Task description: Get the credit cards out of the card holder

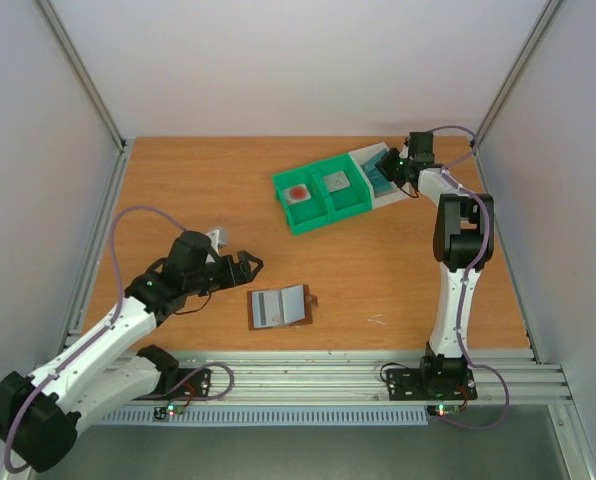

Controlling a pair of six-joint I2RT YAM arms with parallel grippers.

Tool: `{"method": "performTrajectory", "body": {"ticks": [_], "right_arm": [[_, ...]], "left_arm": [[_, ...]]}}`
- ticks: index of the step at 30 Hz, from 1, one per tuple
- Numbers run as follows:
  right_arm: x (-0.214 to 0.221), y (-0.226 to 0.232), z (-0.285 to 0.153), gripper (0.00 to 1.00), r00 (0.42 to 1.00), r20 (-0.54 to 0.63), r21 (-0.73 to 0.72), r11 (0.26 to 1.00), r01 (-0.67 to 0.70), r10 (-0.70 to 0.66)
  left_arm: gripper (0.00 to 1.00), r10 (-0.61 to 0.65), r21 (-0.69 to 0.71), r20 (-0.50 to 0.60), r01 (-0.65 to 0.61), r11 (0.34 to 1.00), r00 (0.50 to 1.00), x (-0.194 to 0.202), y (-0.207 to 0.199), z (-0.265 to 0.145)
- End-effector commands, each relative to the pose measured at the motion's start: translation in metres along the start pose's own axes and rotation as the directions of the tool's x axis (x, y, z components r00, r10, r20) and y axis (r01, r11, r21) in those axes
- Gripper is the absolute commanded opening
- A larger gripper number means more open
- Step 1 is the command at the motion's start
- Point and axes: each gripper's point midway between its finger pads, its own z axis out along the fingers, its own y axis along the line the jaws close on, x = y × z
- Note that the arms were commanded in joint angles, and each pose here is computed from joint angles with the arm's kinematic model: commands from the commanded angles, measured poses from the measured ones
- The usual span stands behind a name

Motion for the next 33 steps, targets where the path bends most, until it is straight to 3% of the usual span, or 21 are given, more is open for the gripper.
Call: {"method": "performTrajectory", "body": {"ticks": [1,21,33], "right_arm": [[-0.004,0.001,0.0,0.01,0.999,-0.015,-0.018,0.999,-0.04,0.04],[0.004,-0.01,0.021,0.01,0.985,-0.117,-0.006,0.992,-0.126,0.124],[0.01,-0.025,0.023,0.08,0.979,-0.13,0.058,0.987,-0.148,0.155]], "left_arm": [[0.96,0.043,0.049,0.032,-0.045,0.998,0.999,-0.014,-0.018,0.001],[0.96,0.041,0.067,0.035,-0.044,0.997,0.999,-0.023,-0.028,0.003],[0.96,0.023,0.081,0.026,-0.025,0.996,0.999,-0.021,-0.029,0.006]]}}
